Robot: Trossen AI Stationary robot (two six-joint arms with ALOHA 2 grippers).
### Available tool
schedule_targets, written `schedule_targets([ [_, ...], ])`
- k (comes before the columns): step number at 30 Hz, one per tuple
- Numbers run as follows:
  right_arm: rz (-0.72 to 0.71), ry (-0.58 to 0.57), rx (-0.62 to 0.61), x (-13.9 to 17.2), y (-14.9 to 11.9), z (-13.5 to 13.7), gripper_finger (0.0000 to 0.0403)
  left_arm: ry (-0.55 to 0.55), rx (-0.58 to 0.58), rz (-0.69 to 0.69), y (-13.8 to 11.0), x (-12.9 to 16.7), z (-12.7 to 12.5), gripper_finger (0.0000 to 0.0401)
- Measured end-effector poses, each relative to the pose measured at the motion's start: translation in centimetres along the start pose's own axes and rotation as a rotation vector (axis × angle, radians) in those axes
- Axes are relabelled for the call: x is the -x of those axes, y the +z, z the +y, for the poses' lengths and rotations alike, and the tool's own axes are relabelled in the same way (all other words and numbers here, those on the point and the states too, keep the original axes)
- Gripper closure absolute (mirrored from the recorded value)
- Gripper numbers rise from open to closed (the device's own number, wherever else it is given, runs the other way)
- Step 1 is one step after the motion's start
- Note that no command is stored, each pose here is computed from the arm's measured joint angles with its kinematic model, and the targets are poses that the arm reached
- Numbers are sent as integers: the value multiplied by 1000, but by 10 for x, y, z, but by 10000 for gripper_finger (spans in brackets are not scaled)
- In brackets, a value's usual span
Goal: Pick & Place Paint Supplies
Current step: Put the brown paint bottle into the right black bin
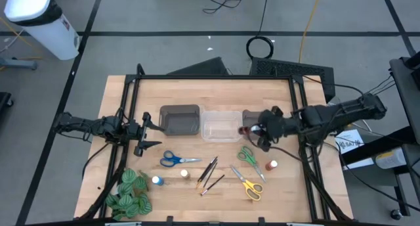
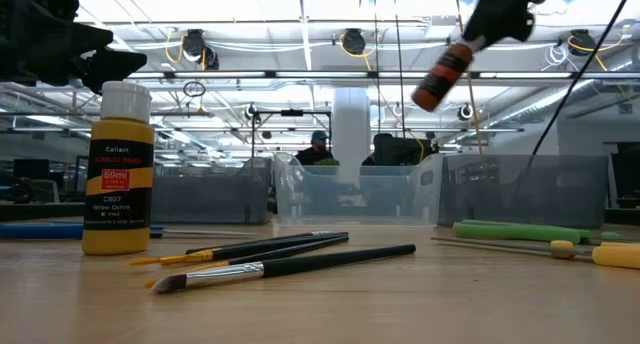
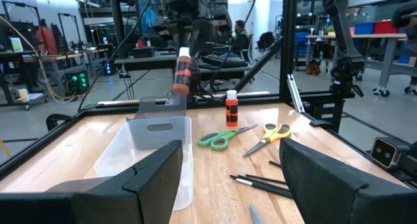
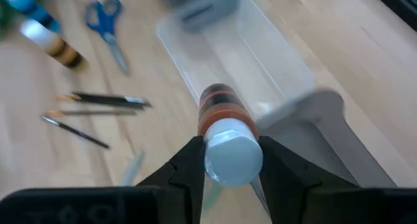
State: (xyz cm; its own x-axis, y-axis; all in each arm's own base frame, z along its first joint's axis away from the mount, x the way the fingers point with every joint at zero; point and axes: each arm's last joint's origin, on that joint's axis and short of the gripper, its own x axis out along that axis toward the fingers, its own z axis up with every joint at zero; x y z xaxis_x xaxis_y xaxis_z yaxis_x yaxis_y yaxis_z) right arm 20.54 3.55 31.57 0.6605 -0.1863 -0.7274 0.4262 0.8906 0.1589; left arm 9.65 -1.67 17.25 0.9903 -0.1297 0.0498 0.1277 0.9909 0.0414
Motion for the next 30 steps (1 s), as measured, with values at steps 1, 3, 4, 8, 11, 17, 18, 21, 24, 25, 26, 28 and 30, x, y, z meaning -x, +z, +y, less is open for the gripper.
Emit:
schedule_targets([
  [1, -12, 16, -1, -1, 4, -2, 292, 0, 0, 0, 0, 0, 0, 132],
  [3, -33, 37, -4, -3, 11, -6, 290, 0, 0, 0, 0, 0, 0, 132],
  [4, -37, 42, -8, -5, 13, -9, 291, 0, 0, 0, 0, 0, 0, 132],
  [8, -14, 43, -55, -3, 25, -24, 294, 0, 0, 0, 0, 0, 0, 132],
  [11, 13, 11, -115, 2, 38, -35, 294, 0, 0, 0, 0, 0, 0, 132],
  [17, 235, -149, -188, 17, 48, -59, 293, 0, 0, 0, 0, 0, 0, 132],
  [18, 284, -174, -206, 18, 46, -64, 293, 0, 0, 0, 0, 0, 0, 132],
  [21, 407, -254, -258, 20, 36, -77, 294, -1, 0, 1, 0, 0, 0, 132],
  [24, 508, -322, -302, 17, 22, -86, 294, -1, 0, 0, 0, 0, 0, 132],
  [25, 531, -337, -308, 15, 18, -89, 294, -1, 0, 1, 0, 0, 0, 132],
  [26, 545, -346, -313, 13, 15, -91, 294, -1, 0, 1, 0, 0, 0, 132],
  [28, 568, -362, -323, 8, 8, -95, 294, -1, 0, 0, 0, 0, 0, 132],
  [30, 598, -378, -332, 0, 0, -99, 292, -1, 0, 0, 0, 0, 0, 132],
])
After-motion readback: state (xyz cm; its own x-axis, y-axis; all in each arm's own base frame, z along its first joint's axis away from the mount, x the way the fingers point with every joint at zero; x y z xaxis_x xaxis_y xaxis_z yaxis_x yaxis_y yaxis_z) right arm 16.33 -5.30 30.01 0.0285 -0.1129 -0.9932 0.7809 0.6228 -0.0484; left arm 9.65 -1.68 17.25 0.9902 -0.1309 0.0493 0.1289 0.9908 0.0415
